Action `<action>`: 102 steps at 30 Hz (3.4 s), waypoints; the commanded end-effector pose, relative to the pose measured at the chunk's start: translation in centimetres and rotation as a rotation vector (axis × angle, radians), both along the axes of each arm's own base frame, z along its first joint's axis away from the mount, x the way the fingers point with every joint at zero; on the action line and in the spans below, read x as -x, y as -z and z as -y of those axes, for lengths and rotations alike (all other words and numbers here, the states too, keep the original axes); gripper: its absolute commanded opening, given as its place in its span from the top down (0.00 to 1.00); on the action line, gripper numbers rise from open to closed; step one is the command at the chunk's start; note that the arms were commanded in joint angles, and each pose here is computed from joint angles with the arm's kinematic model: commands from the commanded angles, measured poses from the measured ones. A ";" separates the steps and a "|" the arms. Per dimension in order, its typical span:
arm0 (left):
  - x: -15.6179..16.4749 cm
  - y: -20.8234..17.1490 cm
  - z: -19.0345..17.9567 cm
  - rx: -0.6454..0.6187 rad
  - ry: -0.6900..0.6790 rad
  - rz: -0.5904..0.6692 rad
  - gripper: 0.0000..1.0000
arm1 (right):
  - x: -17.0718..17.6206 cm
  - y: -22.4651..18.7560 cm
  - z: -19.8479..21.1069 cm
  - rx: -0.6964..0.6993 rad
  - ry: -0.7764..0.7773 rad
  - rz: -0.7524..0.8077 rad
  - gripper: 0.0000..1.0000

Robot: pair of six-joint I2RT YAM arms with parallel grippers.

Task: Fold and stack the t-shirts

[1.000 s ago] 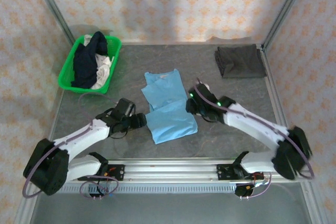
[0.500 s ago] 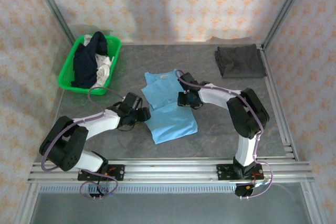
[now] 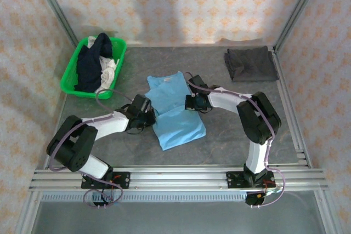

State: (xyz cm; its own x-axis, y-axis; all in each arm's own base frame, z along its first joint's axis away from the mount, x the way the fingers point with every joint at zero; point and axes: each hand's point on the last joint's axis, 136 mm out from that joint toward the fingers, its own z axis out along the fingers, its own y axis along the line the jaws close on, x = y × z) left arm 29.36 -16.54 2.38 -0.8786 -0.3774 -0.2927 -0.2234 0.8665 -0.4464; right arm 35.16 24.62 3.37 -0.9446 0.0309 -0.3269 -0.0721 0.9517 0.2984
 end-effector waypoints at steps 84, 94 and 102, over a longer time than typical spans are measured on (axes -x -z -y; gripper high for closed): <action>8.9 -3.0 8.6 -0.082 0.248 0.144 1.00 | 12.2 -3.6 5.2 -0.174 0.169 0.058 1.00; 5.3 -8.0 4.9 -0.112 0.167 0.203 1.00 | 7.8 -12.3 4.2 -0.150 0.171 0.215 1.00; -0.8 -10.8 2.1 -0.069 0.068 0.197 1.00 | 0.1 -14.8 1.9 -0.156 0.208 0.205 1.00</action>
